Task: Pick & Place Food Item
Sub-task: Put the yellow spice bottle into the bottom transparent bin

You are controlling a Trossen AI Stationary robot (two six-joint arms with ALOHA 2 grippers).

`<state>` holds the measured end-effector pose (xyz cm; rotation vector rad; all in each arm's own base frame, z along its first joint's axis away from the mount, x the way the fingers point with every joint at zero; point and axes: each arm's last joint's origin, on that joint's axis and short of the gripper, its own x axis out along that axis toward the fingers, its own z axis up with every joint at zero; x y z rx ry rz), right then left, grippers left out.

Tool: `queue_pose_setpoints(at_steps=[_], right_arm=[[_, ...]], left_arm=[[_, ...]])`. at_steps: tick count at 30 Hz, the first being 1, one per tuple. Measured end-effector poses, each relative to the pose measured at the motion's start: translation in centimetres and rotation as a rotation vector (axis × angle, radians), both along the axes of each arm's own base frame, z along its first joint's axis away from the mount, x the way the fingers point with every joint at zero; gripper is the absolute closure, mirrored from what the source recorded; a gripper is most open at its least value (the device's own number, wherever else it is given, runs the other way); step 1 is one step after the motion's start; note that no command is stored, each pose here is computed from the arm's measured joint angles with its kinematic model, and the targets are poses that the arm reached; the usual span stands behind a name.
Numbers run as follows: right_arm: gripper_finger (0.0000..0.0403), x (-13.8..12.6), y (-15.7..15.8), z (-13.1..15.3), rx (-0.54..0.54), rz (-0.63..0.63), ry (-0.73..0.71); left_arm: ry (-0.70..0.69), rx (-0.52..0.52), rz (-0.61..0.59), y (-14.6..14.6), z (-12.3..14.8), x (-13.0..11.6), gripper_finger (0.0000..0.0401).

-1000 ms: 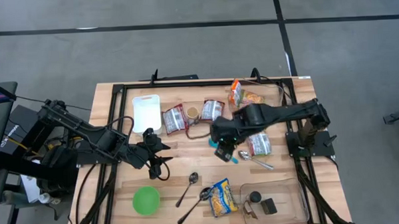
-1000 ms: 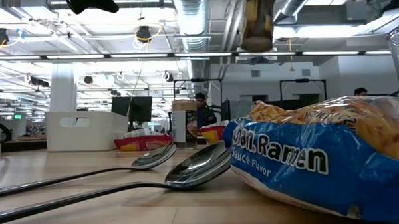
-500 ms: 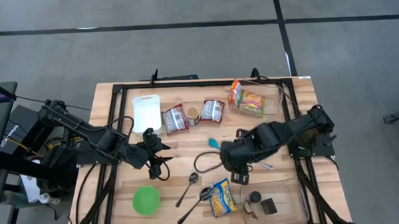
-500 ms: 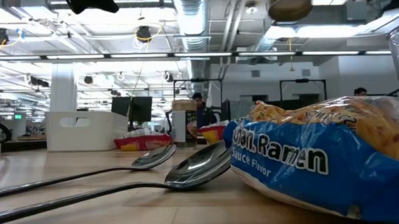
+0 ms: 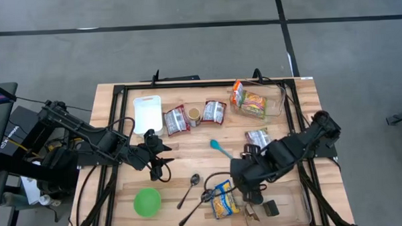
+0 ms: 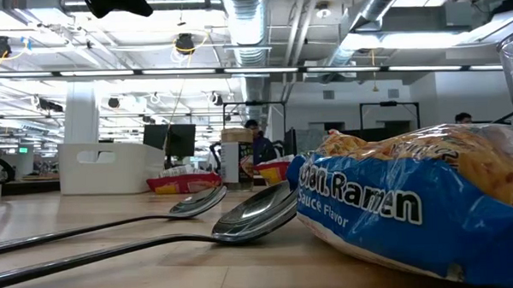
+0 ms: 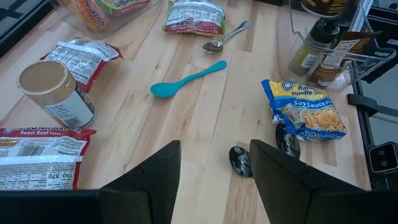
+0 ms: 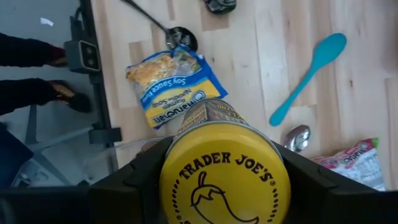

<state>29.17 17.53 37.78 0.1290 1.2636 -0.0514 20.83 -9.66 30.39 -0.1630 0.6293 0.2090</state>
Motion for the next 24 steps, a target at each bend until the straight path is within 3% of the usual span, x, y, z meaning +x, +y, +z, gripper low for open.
queue_pose_setpoints(at_steps=[24], right_arm=[[0.0188, -2.3, 3.1, 0.2, 0.029, 0.009, 0.0]], left_arm=[[0.0, 0.0, 0.0, 0.0, 0.0, 0.0, 0.0215]])
